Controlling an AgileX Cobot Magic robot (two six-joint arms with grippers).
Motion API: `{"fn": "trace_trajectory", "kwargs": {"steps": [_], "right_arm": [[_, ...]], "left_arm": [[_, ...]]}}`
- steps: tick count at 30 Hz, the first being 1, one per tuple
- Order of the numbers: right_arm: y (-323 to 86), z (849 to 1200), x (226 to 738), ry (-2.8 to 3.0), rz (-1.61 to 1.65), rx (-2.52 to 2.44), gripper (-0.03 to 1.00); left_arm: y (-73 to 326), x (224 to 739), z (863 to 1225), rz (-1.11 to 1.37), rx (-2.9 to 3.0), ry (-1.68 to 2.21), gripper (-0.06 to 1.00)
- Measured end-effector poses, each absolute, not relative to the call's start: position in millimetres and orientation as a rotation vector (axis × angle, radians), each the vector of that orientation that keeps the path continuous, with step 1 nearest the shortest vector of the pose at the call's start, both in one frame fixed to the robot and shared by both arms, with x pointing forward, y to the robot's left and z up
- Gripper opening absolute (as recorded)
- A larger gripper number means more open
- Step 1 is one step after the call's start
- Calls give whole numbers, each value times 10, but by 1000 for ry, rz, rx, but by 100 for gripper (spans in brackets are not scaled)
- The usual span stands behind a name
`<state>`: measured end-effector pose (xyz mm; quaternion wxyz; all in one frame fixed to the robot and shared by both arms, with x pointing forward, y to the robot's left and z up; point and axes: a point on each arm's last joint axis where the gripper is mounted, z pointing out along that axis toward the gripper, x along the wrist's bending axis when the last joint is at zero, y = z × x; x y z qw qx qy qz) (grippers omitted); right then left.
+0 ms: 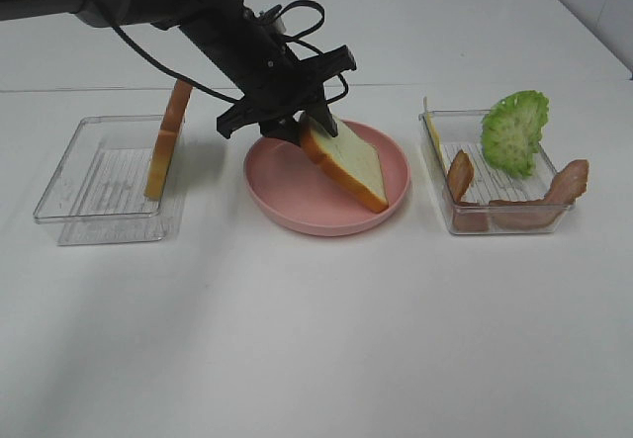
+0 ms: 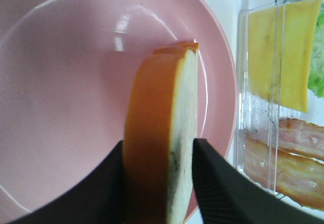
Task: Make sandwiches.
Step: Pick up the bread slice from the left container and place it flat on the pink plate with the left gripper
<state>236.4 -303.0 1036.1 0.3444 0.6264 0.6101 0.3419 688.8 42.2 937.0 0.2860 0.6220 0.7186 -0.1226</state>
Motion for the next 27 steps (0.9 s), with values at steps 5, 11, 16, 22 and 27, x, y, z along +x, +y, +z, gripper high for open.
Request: {"fn": "trace_trajectory", "kwargs": {"steps": [5,11,16,22,27], "right_arm": [[-3030,10361,2364,1585,888,1627,98],[-3030,10361,2364,1585,888,1627,98],[-3030,10361,2364,1585,888,1627,98],[-3030,10361,2364,1585,888,1627,98],[-3030,10361,2364,1585,888,1627,98]], "left_arm": [[432,6894,9366,-307,1675,1917,65],[438,6924,9373,-267,1664,1899,78],[427,6917,9371,-254,1693,1875,78],[431,6920,9418,-216,1757,1842,85],[416,6978,9619,-169,1771,1788,88]]}}
